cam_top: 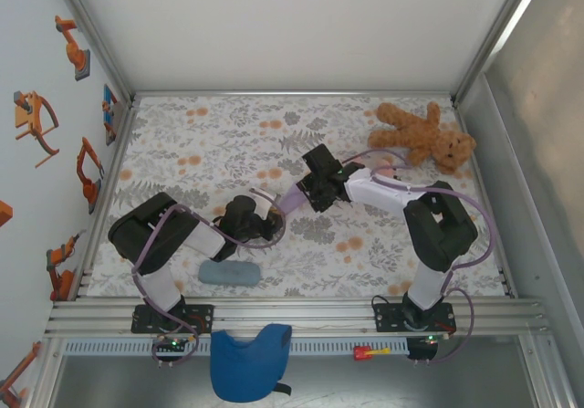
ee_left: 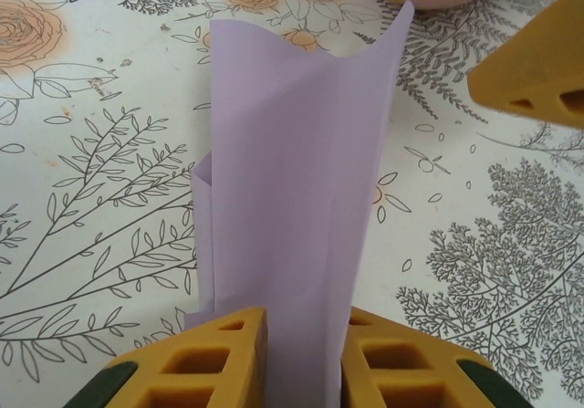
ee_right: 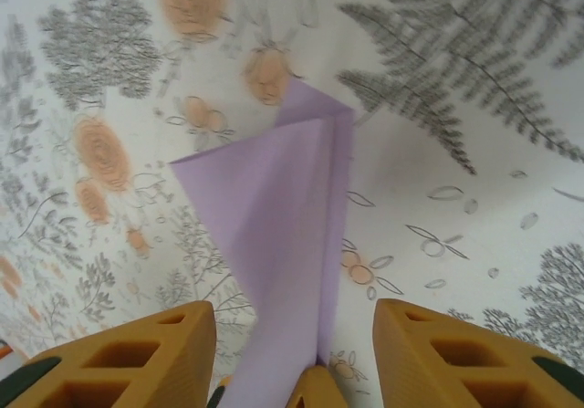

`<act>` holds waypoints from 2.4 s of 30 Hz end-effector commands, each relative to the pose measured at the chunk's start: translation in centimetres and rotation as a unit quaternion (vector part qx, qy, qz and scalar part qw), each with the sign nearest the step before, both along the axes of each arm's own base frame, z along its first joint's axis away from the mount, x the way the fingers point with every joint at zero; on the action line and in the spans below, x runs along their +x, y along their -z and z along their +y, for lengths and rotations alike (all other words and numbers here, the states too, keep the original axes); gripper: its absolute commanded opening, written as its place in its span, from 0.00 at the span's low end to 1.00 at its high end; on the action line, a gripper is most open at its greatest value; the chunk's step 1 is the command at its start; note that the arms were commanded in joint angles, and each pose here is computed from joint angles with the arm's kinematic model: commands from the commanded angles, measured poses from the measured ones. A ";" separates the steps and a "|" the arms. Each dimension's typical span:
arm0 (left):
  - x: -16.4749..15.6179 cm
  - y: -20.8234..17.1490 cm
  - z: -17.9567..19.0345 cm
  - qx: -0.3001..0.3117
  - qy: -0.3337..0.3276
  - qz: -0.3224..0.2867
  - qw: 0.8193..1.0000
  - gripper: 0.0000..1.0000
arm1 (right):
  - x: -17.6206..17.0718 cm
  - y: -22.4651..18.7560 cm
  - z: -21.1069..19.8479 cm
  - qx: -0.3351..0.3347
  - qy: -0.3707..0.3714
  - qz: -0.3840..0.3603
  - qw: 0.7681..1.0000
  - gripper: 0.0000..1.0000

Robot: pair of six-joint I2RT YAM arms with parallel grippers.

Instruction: Fold a paper plane with a square sheet of paper (pick it up from the middle)

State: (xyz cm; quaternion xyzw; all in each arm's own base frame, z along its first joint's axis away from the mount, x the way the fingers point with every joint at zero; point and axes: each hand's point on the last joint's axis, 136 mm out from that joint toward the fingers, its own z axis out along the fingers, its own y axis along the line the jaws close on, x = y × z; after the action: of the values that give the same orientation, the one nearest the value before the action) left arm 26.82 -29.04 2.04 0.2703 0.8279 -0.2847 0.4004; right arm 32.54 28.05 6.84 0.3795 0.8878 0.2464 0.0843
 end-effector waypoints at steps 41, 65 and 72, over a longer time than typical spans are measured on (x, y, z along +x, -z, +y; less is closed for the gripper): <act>-2.2 2.4 -0.8 -0.023 0.017 0.165 0.986 0.18 | 0.8 1.9 2.0 -0.060 -0.364 -0.152 0.917 0.80; -1.4 -2.0 -0.9 -0.060 -0.006 0.195 0.979 0.34 | 0.0 6.3 -0.1 -0.112 -0.362 -0.089 0.921 0.73; -1.2 -3.2 -0.4 -0.070 -0.029 0.215 0.974 0.40 | -0.2 6.4 -0.1 -0.112 -0.364 -0.085 0.921 0.73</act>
State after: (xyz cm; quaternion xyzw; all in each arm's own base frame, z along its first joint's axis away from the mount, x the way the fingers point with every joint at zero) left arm 25.45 -29.57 4.20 0.1712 0.8758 -0.3759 0.2496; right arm 33.02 29.44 3.04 -0.0051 0.9638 0.2338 0.1277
